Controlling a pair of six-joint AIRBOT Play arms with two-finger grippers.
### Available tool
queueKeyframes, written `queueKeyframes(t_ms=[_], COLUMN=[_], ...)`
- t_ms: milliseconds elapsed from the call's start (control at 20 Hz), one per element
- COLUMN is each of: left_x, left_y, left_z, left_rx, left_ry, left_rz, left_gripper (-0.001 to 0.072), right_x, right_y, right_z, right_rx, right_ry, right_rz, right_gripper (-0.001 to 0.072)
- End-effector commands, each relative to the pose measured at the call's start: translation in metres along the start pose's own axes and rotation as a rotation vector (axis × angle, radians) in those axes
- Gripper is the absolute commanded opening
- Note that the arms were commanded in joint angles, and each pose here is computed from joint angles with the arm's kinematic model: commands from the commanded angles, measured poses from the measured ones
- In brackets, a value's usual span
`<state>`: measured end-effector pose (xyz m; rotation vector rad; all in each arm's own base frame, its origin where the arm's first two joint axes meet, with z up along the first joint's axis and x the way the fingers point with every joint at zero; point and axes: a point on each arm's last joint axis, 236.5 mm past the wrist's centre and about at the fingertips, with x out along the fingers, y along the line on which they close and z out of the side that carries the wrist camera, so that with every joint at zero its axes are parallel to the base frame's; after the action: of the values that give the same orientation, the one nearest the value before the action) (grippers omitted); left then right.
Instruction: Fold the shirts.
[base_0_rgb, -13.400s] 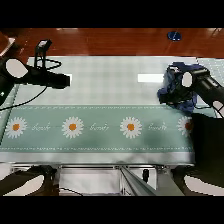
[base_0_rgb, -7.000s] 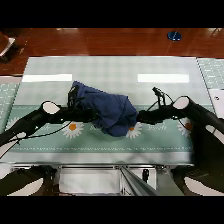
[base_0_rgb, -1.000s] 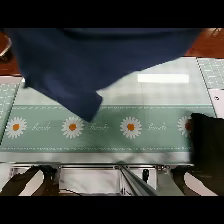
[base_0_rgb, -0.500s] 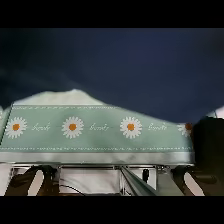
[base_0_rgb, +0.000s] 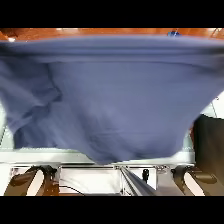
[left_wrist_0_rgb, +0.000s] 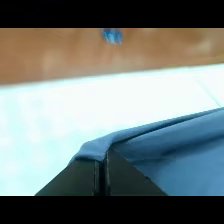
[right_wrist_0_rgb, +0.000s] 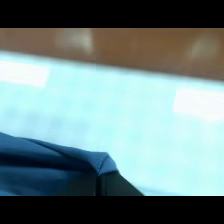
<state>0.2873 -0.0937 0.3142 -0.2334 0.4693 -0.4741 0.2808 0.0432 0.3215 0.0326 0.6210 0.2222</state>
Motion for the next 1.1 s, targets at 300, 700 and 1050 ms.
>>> queueKeyframes(t_ms=[300,700,1050], left_x=[0.227,0.286,0.171], left_y=[0.097,0.115,0.178], left_z=[-0.108,-0.157,-0.194], left_rx=[-0.34,-0.559,-0.541], left_ry=[0.33,0.39,0.694], left_rz=[-0.037,-0.061,0.01], left_gripper=[0.0023,0.0274,0.0509], right_x=[0.252,0.372,0.264], right_y=[-0.044,-0.059,-0.136], right_z=[-0.061,-0.091,-0.131], right_rx=[0.231,0.487,0.546], right_ry=[0.301,0.342,0.594], right_rz=[0.115,0.189,0.204], right_gripper=[0.0019,0.0358,0.0412])
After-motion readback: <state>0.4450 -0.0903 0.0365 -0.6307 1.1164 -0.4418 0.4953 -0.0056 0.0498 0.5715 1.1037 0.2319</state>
